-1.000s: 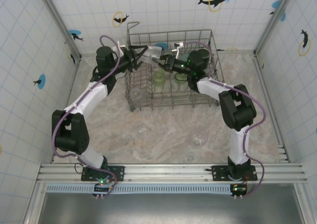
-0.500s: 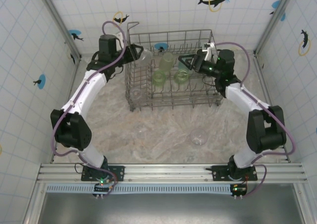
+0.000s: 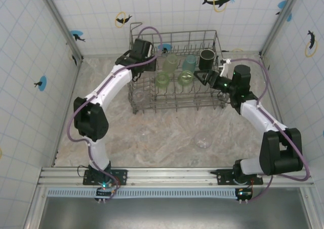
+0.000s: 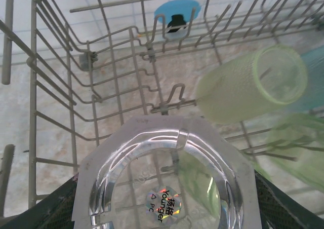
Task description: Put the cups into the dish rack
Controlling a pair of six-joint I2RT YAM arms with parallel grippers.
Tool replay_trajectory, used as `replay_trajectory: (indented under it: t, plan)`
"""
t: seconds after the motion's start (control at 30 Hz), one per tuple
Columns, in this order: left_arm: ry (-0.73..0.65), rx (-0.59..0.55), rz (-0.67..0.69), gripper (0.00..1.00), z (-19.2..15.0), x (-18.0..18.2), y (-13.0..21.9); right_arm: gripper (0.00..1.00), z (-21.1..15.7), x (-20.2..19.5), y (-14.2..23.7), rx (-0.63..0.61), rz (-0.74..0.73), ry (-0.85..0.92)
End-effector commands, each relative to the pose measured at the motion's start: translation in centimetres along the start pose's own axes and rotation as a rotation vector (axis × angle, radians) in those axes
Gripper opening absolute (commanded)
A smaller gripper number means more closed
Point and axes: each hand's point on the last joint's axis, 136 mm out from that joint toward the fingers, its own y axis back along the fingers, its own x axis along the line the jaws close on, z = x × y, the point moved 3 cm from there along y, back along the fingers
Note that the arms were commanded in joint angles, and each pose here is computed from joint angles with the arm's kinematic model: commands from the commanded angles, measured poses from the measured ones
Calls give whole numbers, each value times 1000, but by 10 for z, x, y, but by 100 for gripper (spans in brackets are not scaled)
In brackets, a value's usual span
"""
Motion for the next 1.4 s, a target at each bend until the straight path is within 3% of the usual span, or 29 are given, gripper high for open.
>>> replay_trajectory:
  t: [0.0,0.3,0.6,0.97,1.23,1.37]
  plan:
    - [-107,47,165,0,-4,12,0,98,3,7,13,-41,-6,42]
    - [-197,96,267,0,-20,4,-17,98,-1,5,22,-55,-10,35]
    - [-154,139,271,0,-31,0,-31,98,-4,-1,30,-71,-13,6]
    - [-149,154,375,0,-42,13,-40,98,-2,-1,34,-88,-17,7]
    - [-116,141,408,38,-49,16,-48,98,0,0,35,-97,-14,6]
    - [-113,140,420,46,-54,17,-52,98,1,1,36,-100,-14,3]
